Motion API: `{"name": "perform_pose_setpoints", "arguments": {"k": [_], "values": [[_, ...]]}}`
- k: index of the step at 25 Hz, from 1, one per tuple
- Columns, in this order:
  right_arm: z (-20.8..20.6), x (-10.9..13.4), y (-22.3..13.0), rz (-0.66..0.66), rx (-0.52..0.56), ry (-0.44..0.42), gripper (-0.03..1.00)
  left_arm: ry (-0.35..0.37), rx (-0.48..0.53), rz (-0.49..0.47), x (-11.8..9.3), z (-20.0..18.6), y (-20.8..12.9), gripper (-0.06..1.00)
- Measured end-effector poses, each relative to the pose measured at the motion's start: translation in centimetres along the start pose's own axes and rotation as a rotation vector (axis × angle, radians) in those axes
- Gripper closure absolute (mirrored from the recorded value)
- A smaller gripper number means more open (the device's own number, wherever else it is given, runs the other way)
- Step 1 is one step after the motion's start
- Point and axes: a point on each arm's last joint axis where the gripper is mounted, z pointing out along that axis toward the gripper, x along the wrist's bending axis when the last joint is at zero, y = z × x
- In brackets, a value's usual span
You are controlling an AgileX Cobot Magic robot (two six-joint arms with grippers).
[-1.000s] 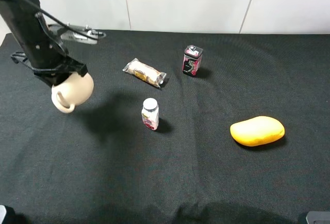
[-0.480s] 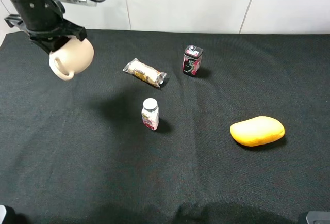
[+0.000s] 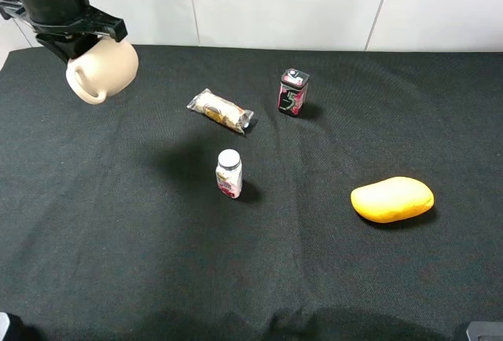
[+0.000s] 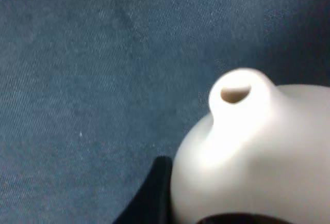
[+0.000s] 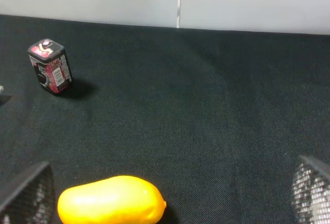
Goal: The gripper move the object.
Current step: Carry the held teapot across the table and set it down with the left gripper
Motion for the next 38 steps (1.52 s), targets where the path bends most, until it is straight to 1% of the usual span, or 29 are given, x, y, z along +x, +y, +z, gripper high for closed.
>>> {"name": "perform_pose_setpoints", "arguments": {"k": [11, 16, 26, 30, 34, 38], "values": [[0.0, 0.0, 0.0, 0.000, 0.000, 0.000, 0.27, 0.004, 0.012, 0.001, 0.0, 0.0, -0.1, 0.86], [0.0, 0.0, 0.0, 0.000, 0.000, 0.000, 0.27, 0.025, 0.012, 0.007, 0.2, 0.0, -0.1, 0.86], [0.0, 0.0, 0.0, 0.000, 0.000, 0.000, 0.27, 0.031, -0.046, 0.009, 0.3, 0.1, 0.5, 0.86], [0.0, 0.0, 0.0, 0.000, 0.000, 0.000, 0.27, 0.036, -0.029, 0.011, 0.4, 0.7, 1.6, 0.86], [0.0, 0.0, 0.0, 0.000, 0.000, 0.000, 0.27, 0.040, -0.041, 0.011, 0.4, 0.9, 3.1, 0.86], [0.0, 0.0, 0.0, 0.000, 0.000, 0.000, 0.27, 0.078, -0.058, 0.021, 0.8, 0.8, 4.3, 0.86]]}}
